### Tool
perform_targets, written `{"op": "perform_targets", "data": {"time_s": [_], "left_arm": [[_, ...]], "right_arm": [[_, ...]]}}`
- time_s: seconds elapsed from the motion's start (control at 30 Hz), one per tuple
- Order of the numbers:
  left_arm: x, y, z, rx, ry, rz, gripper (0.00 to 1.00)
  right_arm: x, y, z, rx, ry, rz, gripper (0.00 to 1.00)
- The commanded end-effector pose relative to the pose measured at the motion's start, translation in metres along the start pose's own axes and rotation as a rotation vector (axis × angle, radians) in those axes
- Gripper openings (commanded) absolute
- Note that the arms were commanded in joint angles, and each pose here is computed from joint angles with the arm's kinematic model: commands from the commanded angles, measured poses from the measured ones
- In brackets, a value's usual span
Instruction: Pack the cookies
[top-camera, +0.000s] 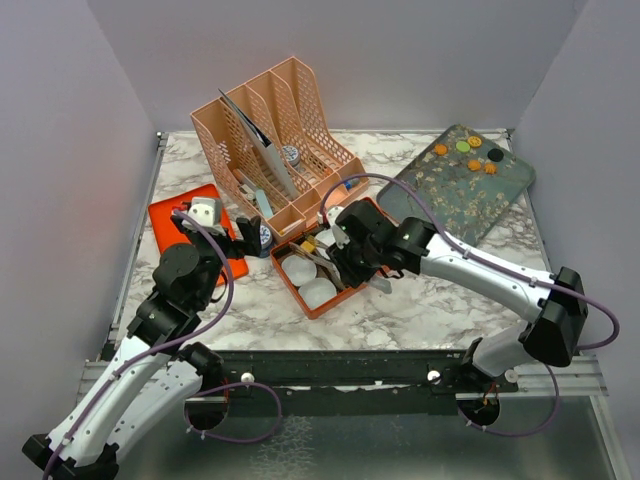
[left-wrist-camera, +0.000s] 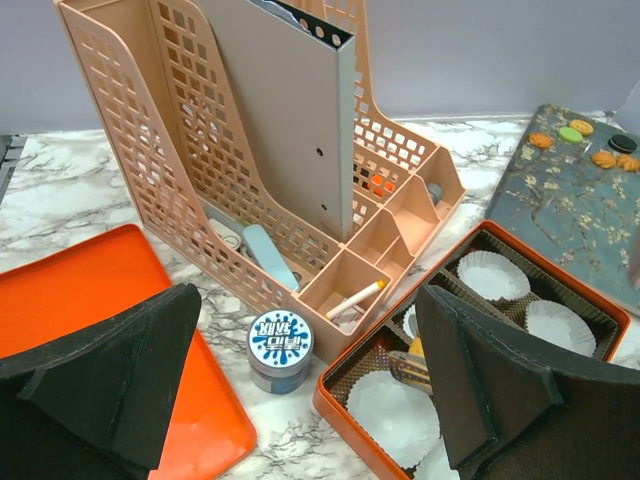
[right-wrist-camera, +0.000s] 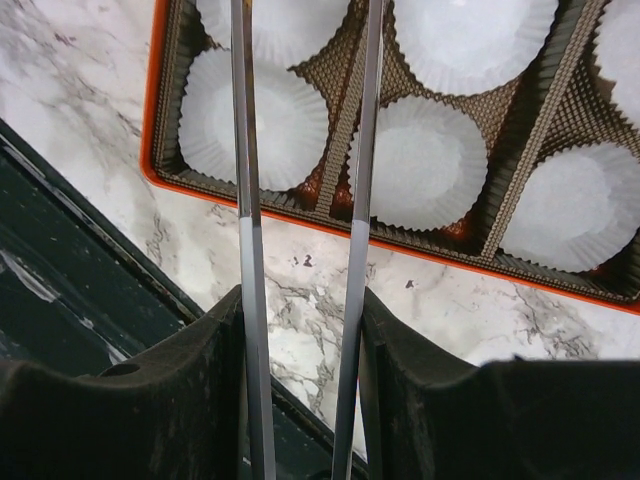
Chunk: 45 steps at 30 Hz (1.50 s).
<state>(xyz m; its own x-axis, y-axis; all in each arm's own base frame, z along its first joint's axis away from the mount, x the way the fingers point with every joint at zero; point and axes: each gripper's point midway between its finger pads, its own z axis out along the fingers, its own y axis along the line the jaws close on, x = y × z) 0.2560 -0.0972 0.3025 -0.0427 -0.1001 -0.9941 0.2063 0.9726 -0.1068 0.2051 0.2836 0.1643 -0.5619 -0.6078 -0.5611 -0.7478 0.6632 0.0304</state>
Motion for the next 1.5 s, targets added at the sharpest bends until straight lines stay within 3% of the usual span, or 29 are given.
{"op": "perform_targets", "data": {"time_s": [0.0,0.8,0.93,1.1,1.47], "left_arm": [[0.002,-0.001,0.001,0.007,-0.001,-0.004,0.99],[0.004,-0.004,0.003,0.020,0.009,-0.004,0.99],[0.004,-0.004,0.003,0.021,0.010,-0.004,0.99],[0.004,-0.004,0.003,0.022,0.009,-0.004,0.99],[0.004,-0.004,0.003,0.020,0.009,-0.006,0.99]], "right_arm": [[0.005,0.002,0.017,0.002,0.015,-0.025,0.21],[0.023,0.035,0.059,-0.106,0.078,-0.052,0.25],[0.025,0.035,0.061,-0.099,0.087,-0.050,0.31],[0.024,0.034,0.060,-0.096,0.084,-0.049,0.45],[0.020,0.033,0.054,-0.088,0.069,-0.049,0.54]]}}
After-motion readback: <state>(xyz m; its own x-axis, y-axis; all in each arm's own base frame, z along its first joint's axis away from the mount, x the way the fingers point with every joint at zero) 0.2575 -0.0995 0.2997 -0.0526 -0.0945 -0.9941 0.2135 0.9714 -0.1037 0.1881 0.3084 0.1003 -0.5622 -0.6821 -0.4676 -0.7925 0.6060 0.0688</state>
